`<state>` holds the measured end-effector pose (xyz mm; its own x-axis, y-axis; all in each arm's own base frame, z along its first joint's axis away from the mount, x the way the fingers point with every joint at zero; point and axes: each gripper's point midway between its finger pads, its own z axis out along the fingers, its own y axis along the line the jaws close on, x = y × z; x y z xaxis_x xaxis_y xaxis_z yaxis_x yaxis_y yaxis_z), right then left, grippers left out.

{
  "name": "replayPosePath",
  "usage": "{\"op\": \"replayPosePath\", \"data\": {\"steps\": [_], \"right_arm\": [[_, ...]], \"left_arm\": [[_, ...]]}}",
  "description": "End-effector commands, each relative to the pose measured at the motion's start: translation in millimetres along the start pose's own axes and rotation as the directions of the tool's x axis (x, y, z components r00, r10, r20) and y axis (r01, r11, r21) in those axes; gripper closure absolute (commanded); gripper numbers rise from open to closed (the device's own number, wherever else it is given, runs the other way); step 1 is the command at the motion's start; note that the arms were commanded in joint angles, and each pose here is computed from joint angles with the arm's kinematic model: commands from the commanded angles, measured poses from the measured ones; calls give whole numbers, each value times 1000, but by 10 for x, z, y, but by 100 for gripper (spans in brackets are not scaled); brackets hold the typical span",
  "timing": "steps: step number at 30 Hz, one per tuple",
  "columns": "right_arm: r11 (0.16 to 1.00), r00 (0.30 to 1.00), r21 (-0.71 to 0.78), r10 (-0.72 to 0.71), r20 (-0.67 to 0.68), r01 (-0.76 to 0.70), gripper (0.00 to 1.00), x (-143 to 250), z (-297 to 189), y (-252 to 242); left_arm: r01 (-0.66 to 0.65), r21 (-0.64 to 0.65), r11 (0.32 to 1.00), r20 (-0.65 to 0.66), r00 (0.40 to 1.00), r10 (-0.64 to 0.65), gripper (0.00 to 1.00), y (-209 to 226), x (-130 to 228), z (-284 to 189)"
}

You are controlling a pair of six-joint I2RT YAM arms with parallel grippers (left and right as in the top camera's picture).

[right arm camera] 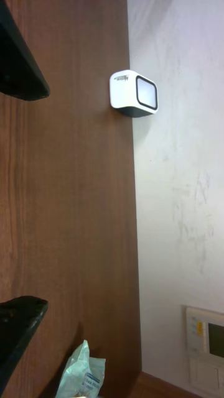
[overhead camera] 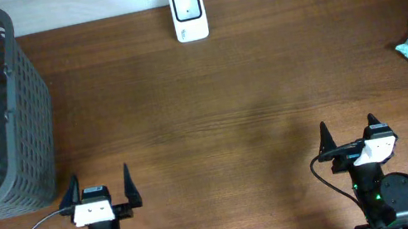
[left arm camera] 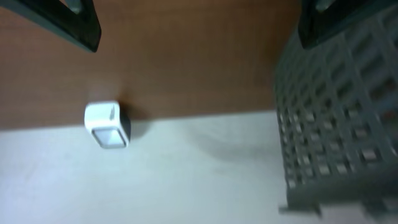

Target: Scan the item barcode

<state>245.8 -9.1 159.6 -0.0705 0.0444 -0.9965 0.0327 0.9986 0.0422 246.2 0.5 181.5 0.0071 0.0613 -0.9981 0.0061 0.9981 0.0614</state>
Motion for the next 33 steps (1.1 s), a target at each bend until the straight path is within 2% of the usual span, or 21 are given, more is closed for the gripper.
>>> {"op": "replayPosePath", "data": {"steps": [1, 2, 6, 10, 33], "right_arm": [[1000, 1000, 19, -7, -4, 7, 1, 32, 3, -39], [1000, 1000, 19, -7, -4, 7, 1, 32, 3, -39], [1000, 1000, 19, -7, -4, 7, 1, 32, 3, -39], [1000, 1000, 19, -7, -4, 7, 1, 32, 3, -39], [1000, 1000, 19, -7, -4, 7, 1, 33, 3, -39]], "left_arm": [[-14, -11, 1000, -86, 996, 13, 1, 20, 253, -5], [-14, -11, 1000, -86, 996, 12, 1, 20, 254, -5], [126, -76, 989, -80, 988, -132, 1, 111, 260, -9], [91, -70, 993, -85, 992, -96, 1, 105, 264, -9], [92, -61, 994, -84, 992, -97, 1, 89, 260, -8]]}}
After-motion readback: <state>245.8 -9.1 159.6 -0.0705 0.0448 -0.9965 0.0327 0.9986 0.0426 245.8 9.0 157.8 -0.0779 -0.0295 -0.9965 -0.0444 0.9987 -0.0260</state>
